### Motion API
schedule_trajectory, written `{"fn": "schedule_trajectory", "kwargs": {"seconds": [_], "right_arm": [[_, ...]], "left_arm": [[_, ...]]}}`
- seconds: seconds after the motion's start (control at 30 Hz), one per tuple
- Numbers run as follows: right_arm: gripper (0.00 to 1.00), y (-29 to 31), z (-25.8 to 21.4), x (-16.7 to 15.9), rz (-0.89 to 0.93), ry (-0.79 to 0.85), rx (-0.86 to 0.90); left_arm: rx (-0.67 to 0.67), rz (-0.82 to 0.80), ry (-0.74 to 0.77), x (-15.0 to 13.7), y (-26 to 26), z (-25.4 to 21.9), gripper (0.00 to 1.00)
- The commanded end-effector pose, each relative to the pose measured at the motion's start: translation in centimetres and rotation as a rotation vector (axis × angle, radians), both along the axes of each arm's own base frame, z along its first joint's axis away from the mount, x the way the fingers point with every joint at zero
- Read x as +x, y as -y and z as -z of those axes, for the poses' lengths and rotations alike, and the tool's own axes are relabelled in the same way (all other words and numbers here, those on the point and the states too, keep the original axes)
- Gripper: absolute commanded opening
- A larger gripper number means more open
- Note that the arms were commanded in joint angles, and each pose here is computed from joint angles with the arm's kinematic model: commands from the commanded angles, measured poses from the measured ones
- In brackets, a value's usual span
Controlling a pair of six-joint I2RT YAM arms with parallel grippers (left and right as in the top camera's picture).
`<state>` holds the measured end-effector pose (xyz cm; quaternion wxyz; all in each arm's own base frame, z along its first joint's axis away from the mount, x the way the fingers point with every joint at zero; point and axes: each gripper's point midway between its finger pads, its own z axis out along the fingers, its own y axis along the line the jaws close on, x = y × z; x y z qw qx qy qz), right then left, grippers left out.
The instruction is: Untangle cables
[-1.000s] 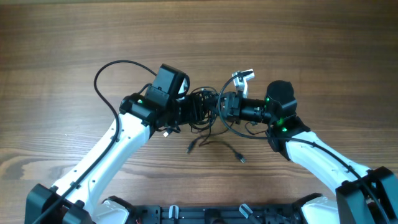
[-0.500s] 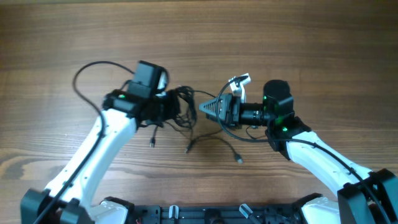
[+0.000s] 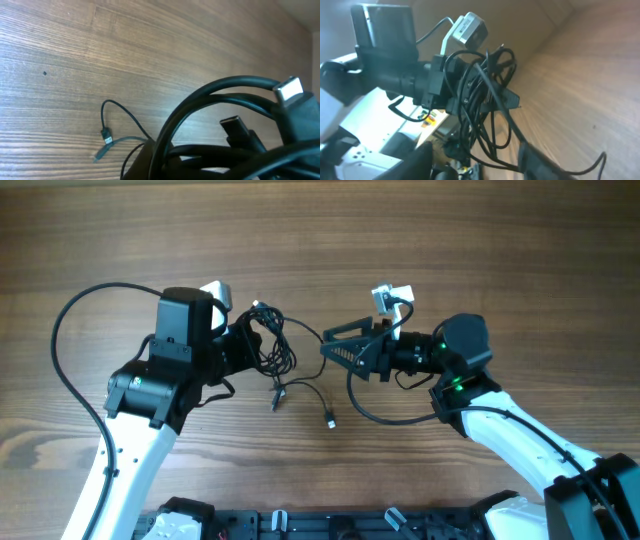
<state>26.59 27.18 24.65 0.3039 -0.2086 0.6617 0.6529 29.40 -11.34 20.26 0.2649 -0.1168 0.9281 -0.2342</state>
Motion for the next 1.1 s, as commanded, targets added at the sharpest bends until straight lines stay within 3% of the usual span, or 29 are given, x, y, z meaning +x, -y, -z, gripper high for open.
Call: {"fn": "schedule_trajectory", "kwargs": {"seconds": [0.0, 0.13, 0.27, 0.43, 0.67, 0.83, 1.07], "right_arm": [[0.30, -0.8, -0.2, -1.1, -0.046, 0.010, 0.001], [0.40, -2.2, -0.3, -1.4, -0.024, 0.040, 0.001], [0.50, -3.2, 0.9, 0.3, 0.125, -0.007, -0.031], [0.55, -2.6, 3.3, 2.8, 0.303, -0.057, -0.114], [0.56, 1.5, 10.2, 5.9, 0.591, -0.238, -0.352], [0.57, 6.2, 12.8, 7.5, 0.691, -0.404, -0.401], [0.59, 12.0, 15.1, 8.1, 0.747, -0.581, -0.417]], "left_arm": [[-0.026, -0.050, 0.017, 0.4, -0.3, -0.7, 0.04], [-0.047, -0.072, 0.016, 0.6, -0.2, -0.9, 0.04], [-0.048, -0.042, 0.014, 0.2, 0.8, -0.9, 0.04], [-0.057, 0.036, 0.033, -0.4, 3.2, -1.2, 0.04], [-0.134, 0.207, 0.145, -1.1, 8.4, -3.8, 0.04], [-0.112, 0.162, 0.163, -1.7, 5.7, -4.6, 0.04], [-0.149, 0.001, 0.372, -2.3, 0.1, -10.5, 0.04]]}}
